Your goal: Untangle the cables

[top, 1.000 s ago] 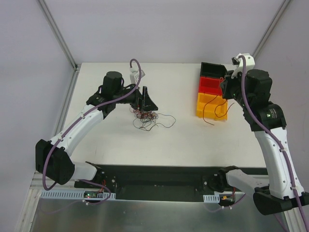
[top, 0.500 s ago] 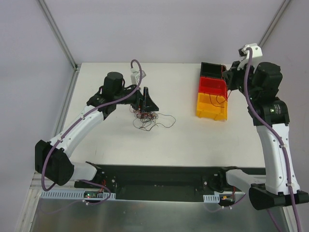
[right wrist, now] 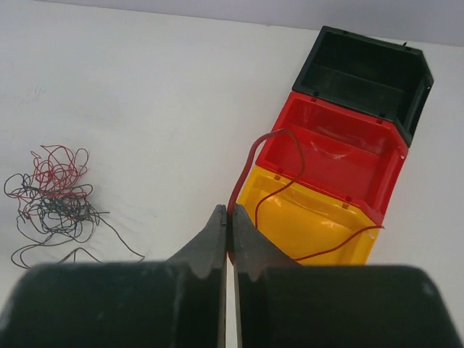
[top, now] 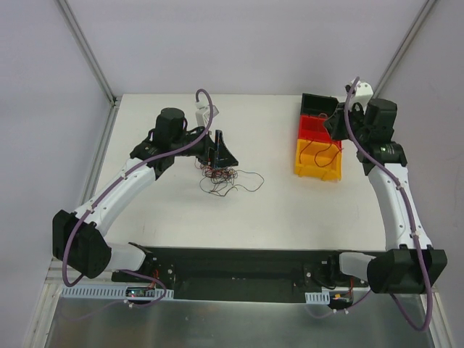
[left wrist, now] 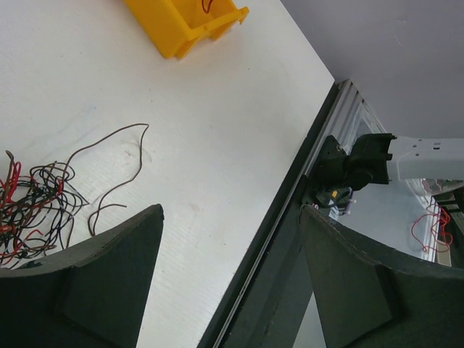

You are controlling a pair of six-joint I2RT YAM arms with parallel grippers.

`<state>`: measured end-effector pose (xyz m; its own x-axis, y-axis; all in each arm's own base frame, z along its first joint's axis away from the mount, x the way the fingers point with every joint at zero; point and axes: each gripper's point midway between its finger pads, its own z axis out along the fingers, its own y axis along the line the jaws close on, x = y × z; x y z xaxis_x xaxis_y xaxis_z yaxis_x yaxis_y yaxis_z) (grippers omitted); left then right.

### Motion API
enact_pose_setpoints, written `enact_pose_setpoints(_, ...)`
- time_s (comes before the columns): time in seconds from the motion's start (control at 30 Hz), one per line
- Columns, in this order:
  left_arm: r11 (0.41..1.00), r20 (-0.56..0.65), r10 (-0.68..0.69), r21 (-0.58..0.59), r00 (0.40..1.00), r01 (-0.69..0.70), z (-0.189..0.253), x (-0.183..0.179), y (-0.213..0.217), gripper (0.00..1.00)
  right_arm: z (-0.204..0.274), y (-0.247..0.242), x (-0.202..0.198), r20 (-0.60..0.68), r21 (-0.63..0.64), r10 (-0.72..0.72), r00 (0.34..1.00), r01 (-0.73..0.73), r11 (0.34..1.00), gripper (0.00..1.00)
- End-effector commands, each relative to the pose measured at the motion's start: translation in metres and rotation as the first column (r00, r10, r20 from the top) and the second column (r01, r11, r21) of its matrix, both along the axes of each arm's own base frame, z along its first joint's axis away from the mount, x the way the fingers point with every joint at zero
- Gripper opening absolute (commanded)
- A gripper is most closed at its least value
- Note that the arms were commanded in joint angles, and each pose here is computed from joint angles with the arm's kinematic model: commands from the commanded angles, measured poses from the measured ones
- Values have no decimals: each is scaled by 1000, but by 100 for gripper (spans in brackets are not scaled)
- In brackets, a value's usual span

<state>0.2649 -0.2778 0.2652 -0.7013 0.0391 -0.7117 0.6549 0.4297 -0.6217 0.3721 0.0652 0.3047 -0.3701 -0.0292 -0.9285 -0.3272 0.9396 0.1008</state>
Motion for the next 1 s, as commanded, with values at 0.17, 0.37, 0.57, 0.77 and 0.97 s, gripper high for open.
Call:
enact_pose_setpoints(0.17, 1000, 59, -16, -5, 998, 16, 5, 1, -3, 75, -32, -12, 31, -162, 445, -164, 973, 220, 868, 0)
enact_pose_setpoints(0.37, 1000, 58, -18, -7, 998, 18, 5, 0, -3, 75, -104, -34, 33, -431, 559, -203, 879, 437, 705, 0)
enact_pose_setpoints(0.57, 1000, 49, -21, -8, 999, 21, 4, 0, -3, 75, -157, -50, 35, -609, 524, -232, 758, 605, 600, 0)
enact_pose_setpoints(0.77, 1000, 38, -20, -4, 999, 20, 1, 1, -4, 75, -181, -47, 53, -683, 516, -207, 701, 663, 543, 0)
enact_pose_setpoints(0.97, 1000, 28, -21, -1, 999, 21, -3, 2, -5, 75, -208, -39, 63, -727, 427, -228, 648, 687, 589, 0)
